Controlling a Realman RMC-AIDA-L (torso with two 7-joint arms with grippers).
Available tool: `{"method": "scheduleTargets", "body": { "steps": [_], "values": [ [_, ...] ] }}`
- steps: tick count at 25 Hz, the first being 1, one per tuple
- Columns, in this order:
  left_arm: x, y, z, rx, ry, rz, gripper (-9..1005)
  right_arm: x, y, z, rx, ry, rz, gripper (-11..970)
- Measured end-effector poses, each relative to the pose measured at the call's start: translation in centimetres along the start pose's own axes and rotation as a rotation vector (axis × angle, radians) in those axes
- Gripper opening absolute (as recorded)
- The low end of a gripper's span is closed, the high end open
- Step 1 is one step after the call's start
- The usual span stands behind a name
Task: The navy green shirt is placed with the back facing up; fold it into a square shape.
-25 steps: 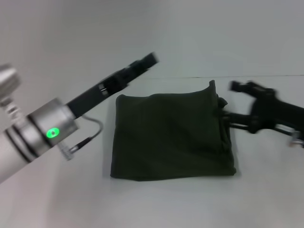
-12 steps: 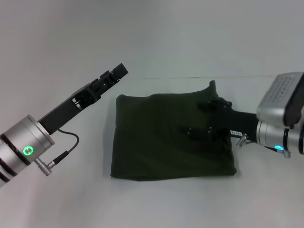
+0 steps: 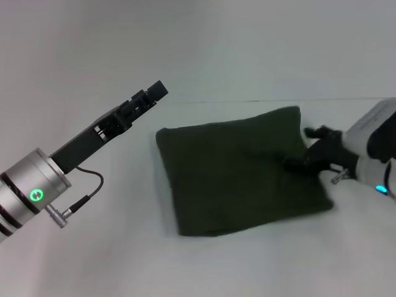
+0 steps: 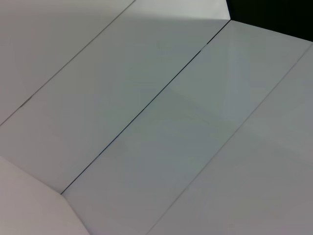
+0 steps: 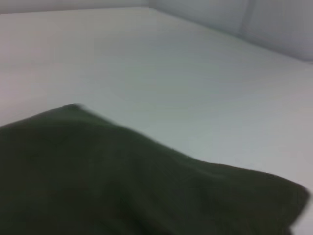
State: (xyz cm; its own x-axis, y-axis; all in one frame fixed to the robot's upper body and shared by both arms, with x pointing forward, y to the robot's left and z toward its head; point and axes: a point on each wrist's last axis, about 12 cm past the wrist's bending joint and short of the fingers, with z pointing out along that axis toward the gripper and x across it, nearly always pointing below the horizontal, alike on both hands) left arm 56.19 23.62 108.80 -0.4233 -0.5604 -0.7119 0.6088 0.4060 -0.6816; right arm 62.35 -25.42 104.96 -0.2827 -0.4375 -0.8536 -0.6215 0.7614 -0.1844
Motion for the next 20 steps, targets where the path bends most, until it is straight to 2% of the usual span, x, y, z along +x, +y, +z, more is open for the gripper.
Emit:
{"method": "scheduleTargets", "body": {
  "steps": [5, 12, 15, 20],
  "values": [
    [-0.1, 0.0, -0.2, -0.003, 0.0, 0.009, 891, 0.0, -1.5, -1.2, 0.038, -0.059, 0.049, 942],
    [-0.2, 0.0, -0.3, 0.001, 0.041, 0.059, 891, -0.5, -3.0, -6.8, -0.148, -0.331, 0.251, 942],
    [-0.1, 0.0, -0.3, 0.003, 0.054, 0.071, 891, 0.4, -3.7, -8.0, -0.114, -0.31, 0.269, 942],
    [0.6, 0.2, 0.0, -0.011, 0.125, 0.088, 891, 2.2, -4.3, -7.9, -0.058, -0.181, 0.347, 942]
  ]
}}
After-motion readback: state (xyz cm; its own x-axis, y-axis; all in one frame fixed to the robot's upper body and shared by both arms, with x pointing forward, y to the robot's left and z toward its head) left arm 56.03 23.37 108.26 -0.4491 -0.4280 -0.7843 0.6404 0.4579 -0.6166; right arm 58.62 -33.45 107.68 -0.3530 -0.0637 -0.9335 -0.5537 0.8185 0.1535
